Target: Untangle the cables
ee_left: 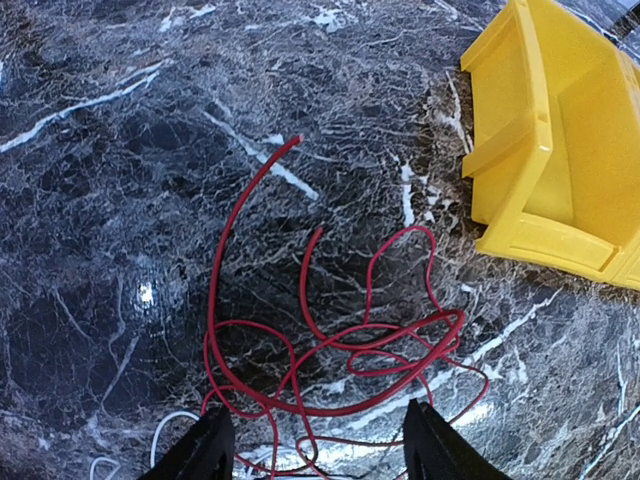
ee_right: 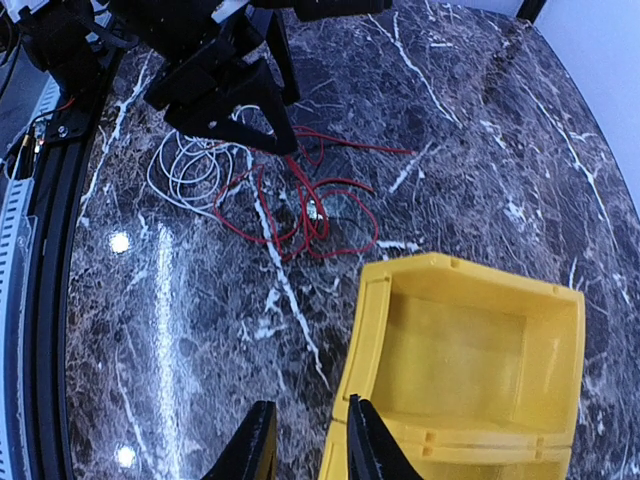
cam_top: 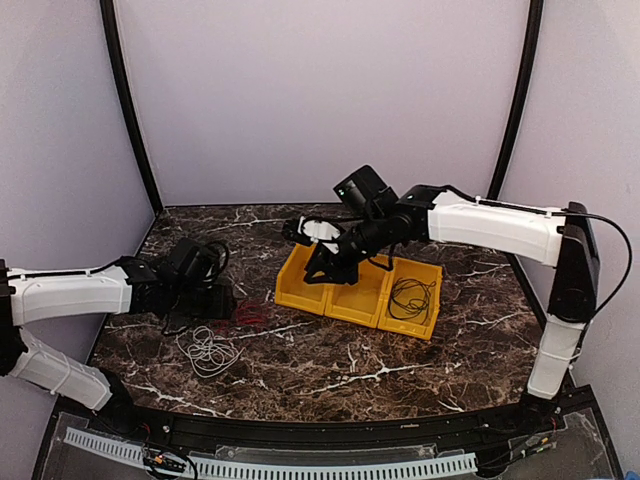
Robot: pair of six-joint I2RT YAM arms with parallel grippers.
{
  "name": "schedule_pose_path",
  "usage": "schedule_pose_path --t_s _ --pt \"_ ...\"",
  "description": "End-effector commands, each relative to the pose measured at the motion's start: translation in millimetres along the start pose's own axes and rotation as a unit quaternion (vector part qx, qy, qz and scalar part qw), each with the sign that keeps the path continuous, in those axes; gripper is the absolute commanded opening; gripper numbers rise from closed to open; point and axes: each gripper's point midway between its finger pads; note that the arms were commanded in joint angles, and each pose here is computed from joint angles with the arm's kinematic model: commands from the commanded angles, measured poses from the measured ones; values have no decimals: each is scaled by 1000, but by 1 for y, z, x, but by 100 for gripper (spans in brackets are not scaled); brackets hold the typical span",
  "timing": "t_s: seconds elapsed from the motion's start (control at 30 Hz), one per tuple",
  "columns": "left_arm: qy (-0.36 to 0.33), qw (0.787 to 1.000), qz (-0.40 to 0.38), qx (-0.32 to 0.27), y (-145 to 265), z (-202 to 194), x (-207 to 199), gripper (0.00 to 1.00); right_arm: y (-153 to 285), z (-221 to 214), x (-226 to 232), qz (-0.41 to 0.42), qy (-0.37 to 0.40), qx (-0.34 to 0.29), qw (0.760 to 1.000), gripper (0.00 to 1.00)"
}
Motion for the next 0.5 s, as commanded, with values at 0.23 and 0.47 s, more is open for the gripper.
schedule_pose_path --t_s 0.23,0.47 --pt "12 998 -43 40 -13 -46 6 55 -95 33 32 40 39 -12 998 25" --pt "25 992 -122 29 2 -52 -11 16 -116 41 47 32 69 -15 997 25"
Point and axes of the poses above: each gripper's point midway between its finger pads, its own y axis back along the fingers, its own x axis along the line the jaws close on, z = x × y, and after that the axes turned 3 degrees about y, right-handed
